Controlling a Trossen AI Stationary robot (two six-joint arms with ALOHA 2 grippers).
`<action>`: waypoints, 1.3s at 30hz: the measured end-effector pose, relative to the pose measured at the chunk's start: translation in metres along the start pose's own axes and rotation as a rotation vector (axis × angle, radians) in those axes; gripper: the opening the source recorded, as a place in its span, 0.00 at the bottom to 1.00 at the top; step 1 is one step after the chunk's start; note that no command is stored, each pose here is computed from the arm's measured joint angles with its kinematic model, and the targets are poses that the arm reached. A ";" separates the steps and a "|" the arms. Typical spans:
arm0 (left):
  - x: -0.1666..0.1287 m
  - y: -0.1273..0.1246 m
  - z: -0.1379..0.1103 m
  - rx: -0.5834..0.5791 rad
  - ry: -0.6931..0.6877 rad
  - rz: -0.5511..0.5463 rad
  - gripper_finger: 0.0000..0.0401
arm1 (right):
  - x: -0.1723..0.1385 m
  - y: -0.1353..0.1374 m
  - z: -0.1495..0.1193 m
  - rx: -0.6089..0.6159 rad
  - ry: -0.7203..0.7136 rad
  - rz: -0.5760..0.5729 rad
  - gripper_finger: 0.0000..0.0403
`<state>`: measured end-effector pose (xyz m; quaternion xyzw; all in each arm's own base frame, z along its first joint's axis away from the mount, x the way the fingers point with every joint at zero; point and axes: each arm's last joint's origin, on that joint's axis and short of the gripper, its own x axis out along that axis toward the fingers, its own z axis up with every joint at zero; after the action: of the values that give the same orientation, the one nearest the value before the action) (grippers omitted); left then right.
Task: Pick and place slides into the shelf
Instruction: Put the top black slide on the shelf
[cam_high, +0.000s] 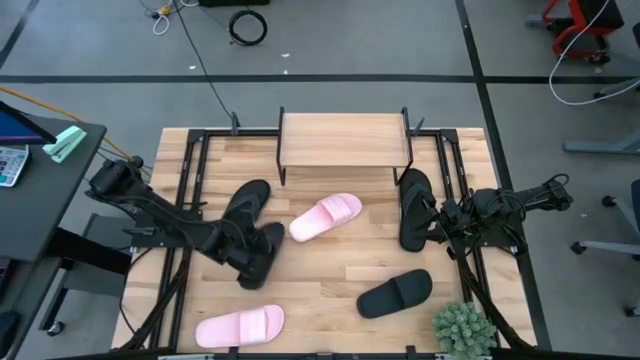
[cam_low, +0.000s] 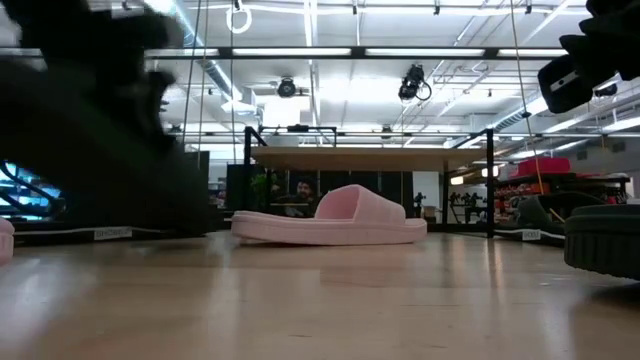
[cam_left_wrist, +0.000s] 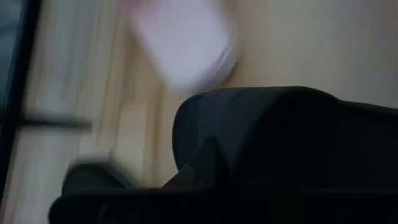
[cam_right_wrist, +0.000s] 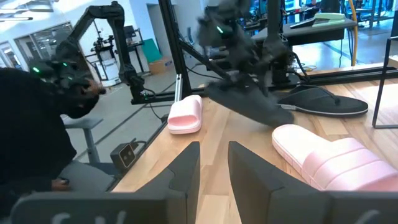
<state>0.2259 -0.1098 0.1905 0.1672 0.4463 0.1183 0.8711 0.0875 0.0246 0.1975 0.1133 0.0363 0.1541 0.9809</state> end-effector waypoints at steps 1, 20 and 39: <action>-0.008 0.000 0.012 0.014 -0.031 -0.012 0.05 | 0.000 0.000 0.000 0.000 0.001 0.000 0.22; -0.046 0.203 0.139 -0.170 -0.228 0.518 0.04 | 0.000 0.000 0.000 0.000 0.000 0.000 0.22; 0.095 0.292 0.083 -0.190 0.053 0.502 0.03 | 0.000 0.000 0.000 0.000 0.000 0.000 0.22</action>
<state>0.3320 0.1765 0.2819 0.1869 0.4003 0.3764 0.8143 0.0874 0.0246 0.1975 0.1133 0.0362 0.1541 0.9809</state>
